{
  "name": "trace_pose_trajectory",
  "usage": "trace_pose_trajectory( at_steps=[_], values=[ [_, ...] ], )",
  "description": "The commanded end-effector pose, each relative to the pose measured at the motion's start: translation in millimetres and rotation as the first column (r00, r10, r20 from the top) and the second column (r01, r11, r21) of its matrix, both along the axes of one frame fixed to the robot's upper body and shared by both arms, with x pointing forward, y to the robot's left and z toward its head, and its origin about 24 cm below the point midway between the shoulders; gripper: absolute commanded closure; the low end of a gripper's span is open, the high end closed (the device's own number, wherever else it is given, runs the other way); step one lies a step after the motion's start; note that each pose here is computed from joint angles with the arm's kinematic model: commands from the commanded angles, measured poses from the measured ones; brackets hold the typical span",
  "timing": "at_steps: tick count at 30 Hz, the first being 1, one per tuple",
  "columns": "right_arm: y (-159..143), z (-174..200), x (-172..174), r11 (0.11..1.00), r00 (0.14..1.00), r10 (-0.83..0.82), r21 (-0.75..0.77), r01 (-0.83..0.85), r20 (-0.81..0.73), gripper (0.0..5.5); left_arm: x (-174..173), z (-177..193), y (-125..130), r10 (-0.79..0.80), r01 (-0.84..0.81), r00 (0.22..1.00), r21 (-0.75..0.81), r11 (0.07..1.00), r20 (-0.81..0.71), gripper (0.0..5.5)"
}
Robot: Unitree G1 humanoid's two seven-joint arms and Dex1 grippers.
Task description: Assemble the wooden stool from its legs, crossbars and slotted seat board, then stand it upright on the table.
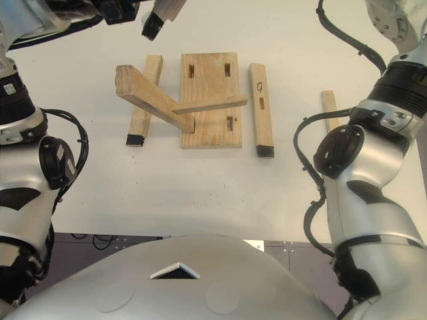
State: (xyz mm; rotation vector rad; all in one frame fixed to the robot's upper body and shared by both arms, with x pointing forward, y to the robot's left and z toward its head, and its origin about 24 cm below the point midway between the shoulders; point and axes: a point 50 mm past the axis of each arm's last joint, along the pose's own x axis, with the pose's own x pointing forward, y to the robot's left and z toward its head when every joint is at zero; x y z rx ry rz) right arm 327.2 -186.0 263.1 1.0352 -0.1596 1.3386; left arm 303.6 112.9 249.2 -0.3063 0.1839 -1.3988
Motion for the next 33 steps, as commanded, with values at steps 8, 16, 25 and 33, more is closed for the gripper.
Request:
trace_pose_trajectory(
  at_steps=[8,16,25,33],
  values=[
    [-6.9,5.5,6.9,0.953,0.960,-0.262,-0.127,0.274,0.103,3.44,-0.5,18.6,17.7,0.052,-0.046,0.996,-0.074,0.996,0.073,1.77],
    [-26.9,-15.7,0.1,0.884,0.898,-0.401,-0.181,0.431,0.181,3.44,19.2,20.8,55.3,0.331,-0.316,0.941,-0.177,0.932,0.062,1.77],
    [-18.5,-71.7,-27.5,0.808,0.893,-0.341,-0.393,0.439,0.295,3.45,22.4,8.3,73.6,0.442,-0.434,0.897,-0.145,0.889,0.024,1.77],
    [-22.1,-97.2,-36.4,0.769,0.929,-0.246,-0.527,0.361,0.276,3.45,23.2,3.2,74.1,0.447,-0.441,0.894,-0.138,0.887,0.015,1.77]
  ],
)
